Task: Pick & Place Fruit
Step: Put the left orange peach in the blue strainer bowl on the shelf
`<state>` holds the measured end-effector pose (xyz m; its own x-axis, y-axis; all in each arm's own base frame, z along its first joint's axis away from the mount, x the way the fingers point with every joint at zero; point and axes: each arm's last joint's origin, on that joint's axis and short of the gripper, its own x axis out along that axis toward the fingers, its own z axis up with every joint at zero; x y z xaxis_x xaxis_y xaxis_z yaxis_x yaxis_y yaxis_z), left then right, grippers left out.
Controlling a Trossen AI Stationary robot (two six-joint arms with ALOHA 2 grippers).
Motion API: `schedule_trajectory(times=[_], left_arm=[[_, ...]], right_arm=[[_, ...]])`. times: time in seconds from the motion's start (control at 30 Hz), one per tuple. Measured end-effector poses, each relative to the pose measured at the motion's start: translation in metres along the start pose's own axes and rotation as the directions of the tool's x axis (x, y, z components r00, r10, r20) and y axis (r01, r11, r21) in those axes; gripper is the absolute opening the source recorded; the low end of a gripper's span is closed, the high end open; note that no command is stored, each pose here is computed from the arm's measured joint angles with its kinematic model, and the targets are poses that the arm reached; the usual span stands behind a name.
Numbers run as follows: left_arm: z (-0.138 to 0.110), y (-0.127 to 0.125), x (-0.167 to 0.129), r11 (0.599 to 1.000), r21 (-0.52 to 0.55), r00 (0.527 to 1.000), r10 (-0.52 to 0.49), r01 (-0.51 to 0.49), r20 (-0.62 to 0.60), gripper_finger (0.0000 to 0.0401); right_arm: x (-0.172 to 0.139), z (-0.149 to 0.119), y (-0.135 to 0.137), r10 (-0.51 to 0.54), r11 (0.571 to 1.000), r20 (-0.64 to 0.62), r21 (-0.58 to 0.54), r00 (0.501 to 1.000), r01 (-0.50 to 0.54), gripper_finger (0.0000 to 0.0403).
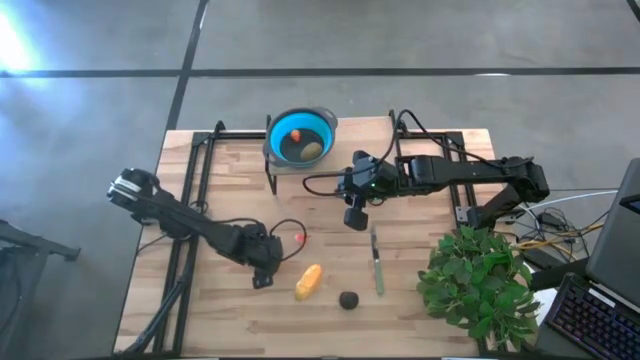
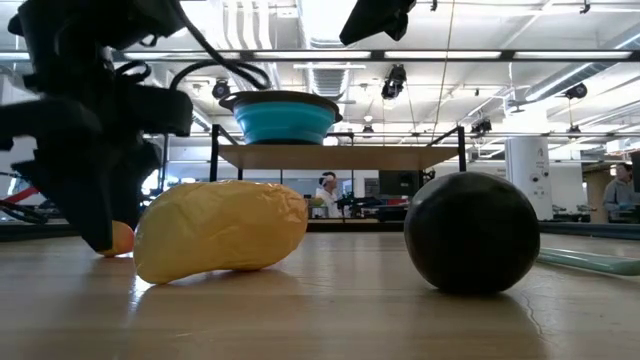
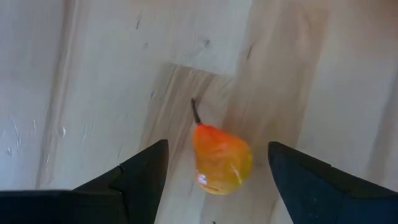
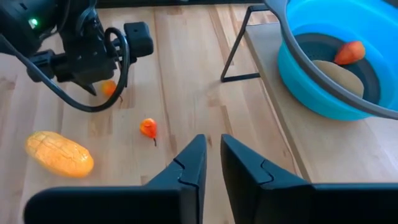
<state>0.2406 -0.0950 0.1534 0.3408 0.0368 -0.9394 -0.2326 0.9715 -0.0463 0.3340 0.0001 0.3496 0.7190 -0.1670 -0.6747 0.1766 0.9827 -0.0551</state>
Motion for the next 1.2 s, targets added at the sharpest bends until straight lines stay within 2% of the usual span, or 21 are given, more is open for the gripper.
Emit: schedule_trajectory(times=[0.33, 0.93, 1.2], left_arm=[[0.0, 0.0, 0.005, 1.0, -0.011, 1.0, 0.026, -0.026, -0.002, 0.0268], [-0.001, 0.001, 0.002, 0.999, 0.038, 1.0, 0.018, -0.018, -0.005, 0.0108], [0.001, 0.002, -0.015, 0.999, 0.027, 0.998, -0.047, 0.046, 0.037, 0.0108]], right_arm=[[0.0, 0.0, 0.0, -0.001, 1.0, -0.001, -0.013, 1.0, 0.001, 0.0075], [0.0, -0.002, 0.0, -0.001, 1.0, -0.022, -0.005, 1.0, 0.001, 0.0105], [-0.007, -0.002, 0.005, 0.016, 1.0, -0.006, -0.008, 1.0, -0.016, 0.0093]])
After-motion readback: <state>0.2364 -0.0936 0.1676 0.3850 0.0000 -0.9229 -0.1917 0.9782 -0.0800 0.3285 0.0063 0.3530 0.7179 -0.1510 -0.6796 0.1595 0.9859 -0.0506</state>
